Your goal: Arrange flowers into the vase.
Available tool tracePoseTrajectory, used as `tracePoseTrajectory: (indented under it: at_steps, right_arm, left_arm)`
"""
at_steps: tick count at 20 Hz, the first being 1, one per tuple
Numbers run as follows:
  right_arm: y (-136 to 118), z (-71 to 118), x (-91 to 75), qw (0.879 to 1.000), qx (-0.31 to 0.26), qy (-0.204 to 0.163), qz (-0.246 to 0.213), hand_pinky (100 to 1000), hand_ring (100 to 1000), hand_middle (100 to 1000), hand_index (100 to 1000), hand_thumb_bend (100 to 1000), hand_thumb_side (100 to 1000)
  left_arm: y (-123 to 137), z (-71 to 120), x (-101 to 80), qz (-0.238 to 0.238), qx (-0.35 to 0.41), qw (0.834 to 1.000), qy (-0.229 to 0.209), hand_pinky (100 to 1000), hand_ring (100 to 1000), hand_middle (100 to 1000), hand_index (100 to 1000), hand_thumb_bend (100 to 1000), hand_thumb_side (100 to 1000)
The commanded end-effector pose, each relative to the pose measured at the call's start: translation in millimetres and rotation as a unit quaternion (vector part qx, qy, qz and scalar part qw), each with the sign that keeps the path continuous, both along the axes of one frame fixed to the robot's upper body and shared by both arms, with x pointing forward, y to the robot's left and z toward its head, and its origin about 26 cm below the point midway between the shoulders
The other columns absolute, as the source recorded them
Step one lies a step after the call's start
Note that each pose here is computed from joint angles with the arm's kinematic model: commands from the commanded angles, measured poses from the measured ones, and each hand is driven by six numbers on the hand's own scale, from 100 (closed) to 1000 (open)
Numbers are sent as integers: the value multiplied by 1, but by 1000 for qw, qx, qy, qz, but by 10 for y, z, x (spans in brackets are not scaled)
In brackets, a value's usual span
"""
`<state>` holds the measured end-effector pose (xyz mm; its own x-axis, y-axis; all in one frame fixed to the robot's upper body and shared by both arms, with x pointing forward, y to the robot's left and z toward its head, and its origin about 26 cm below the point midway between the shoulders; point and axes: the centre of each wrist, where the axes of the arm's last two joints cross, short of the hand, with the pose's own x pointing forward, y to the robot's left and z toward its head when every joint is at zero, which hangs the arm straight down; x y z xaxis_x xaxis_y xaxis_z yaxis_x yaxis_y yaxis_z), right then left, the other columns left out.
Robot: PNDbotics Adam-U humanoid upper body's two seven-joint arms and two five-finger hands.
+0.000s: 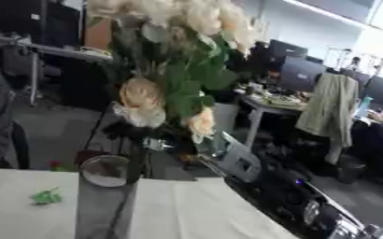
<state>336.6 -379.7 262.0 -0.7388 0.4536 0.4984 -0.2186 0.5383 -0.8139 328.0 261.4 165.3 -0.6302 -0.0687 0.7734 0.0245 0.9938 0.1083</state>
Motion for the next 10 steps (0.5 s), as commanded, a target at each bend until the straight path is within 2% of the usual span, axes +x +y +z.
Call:
tracePoseTrajectory:
  at_steps: [1, 2, 5, 10]
  right_arm:
    - [64, 130, -55, 999, -27, -38, -1, 1000, 1000, 949, 888, 103, 866]
    - [83, 110, -54, 999, -35, -39, -1, 1000, 1000, 947, 888, 219, 818]
    - [106, 42, -42, 998, -59, -28, 2, 1000, 1000, 958, 899, 356, 776]
    - [73, -22, -11, 996, -92, -1, 9, 1000, 1000, 968, 912, 385, 778]
  left_arm:
    - [-4, 73, 2, -3, 1, 1000, -13, 731, 641, 618, 712, 968, 852]
    - [-5, 74, 2, -3, 1, 1000, -13, 731, 641, 618, 712, 968, 852]
    - [-8, 71, 3, -4, 0, 1000, -12, 731, 641, 618, 712, 968, 852]
    - [-12, 69, 4, -4, 0, 1000, -12, 731, 643, 618, 712, 969, 851]
